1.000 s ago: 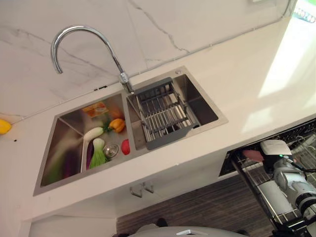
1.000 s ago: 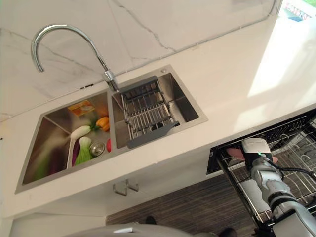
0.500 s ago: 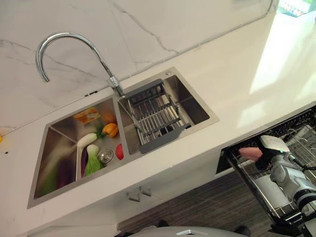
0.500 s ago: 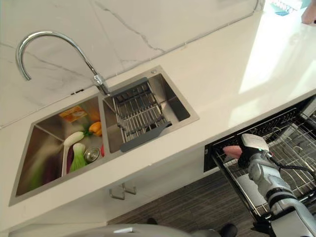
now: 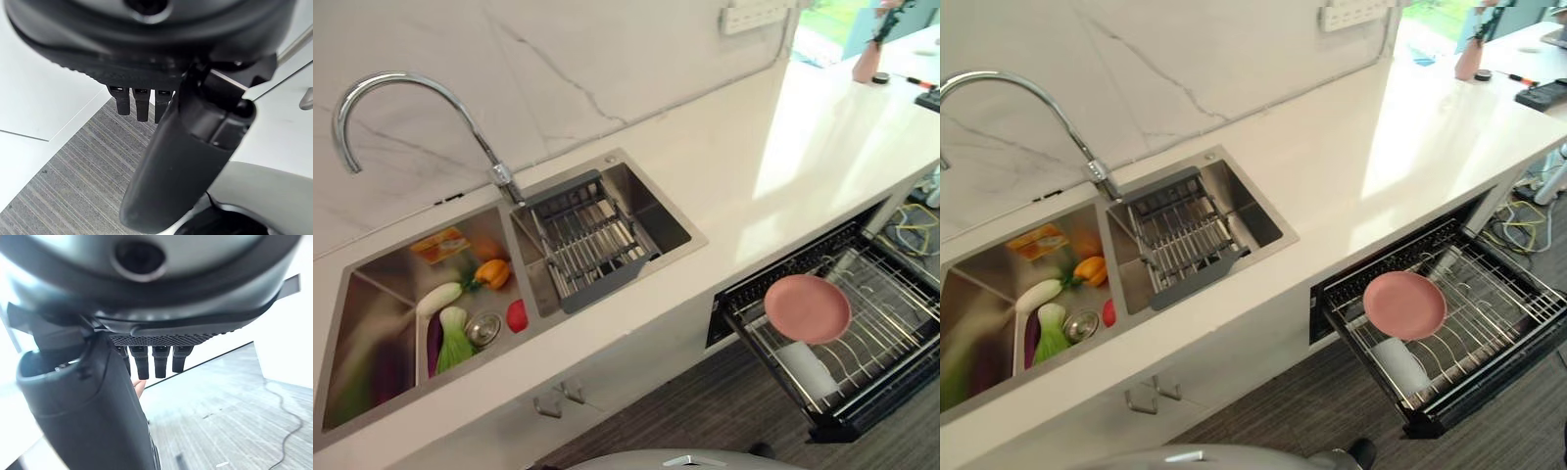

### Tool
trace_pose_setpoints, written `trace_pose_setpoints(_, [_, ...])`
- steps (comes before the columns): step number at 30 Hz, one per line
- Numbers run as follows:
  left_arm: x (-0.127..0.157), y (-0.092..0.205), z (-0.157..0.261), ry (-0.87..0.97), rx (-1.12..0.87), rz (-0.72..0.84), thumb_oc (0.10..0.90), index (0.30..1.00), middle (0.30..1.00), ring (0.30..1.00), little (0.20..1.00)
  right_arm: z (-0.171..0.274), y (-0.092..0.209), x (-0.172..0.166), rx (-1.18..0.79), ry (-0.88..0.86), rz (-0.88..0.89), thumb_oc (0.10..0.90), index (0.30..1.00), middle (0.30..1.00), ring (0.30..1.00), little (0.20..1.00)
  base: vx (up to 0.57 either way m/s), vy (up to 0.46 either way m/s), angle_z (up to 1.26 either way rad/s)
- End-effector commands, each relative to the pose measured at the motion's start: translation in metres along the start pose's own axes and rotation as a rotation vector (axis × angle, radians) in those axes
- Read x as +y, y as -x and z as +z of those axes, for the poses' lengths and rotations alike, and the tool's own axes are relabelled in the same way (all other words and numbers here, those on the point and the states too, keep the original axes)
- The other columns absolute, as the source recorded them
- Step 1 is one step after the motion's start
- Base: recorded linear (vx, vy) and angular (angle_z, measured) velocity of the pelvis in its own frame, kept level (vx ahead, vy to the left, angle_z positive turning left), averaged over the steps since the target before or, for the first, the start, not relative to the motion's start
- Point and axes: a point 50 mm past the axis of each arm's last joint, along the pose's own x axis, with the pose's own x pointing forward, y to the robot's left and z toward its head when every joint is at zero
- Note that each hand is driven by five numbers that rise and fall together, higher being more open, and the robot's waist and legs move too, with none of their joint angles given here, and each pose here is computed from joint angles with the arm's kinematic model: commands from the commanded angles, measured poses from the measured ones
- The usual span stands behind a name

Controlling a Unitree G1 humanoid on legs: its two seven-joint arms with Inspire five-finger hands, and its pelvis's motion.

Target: Place the dishes in the dishwasher.

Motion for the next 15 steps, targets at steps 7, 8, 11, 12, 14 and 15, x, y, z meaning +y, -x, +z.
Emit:
trace_pose_setpoints(7, [0.011,-0.002,0.031,0.031,-0.097,0.065,0.8,0.9,0.9,0.9,0.9,-0.026,0.005,-0.016,0.06,-0.143,-0.186,0.8,0.9,0.9,0.9,0.9,0.02,0.005,-0.15])
trace_pose_setpoints(8, [0.013,-0.002,0.032,0.049,-0.101,0.076,0.8,0.9,0.9,0.9,0.9,-0.038,0.009,-0.012,0.105,-0.16,-0.195,0.8,0.9,0.9,0.9,0.9,0.01,0.026,-0.06])
trace_pose_setpoints(11, [0.019,-0.002,0.039,0.097,-0.125,0.102,0.8,0.9,0.9,0.9,0.9,-0.078,0.029,0.015,0.242,-0.192,-0.17,0.8,0.9,0.9,0.9,0.9,0.0,0.007,-0.01])
trace_pose_setpoints(12, [0.019,-0.002,0.043,0.115,-0.135,0.104,0.8,0.9,0.9,0.9,0.9,-0.09,0.038,0.03,0.283,-0.202,-0.129,0.8,0.9,0.9,0.9,0.9,0.0,0.0,0.0])
trace_pose_setpoints(14, [0.022,-0.002,0.044,0.14,-0.14,0.111,0.8,0.9,0.9,0.9,0.9,-0.104,0.056,0.057,0.333,-0.232,-0.058,0.638,0.658,0.658,0.658,0.658,0.0,0.0,0.0])
trace_pose_setpoints(15, [0.021,-0.002,0.044,0.156,-0.141,0.11,0.8,0.9,0.9,0.9,0.9,-0.109,0.067,0.075,0.357,-0.243,-0.005,0.504,0.455,0.455,0.455,0.455,0.0,0.0,0.0])
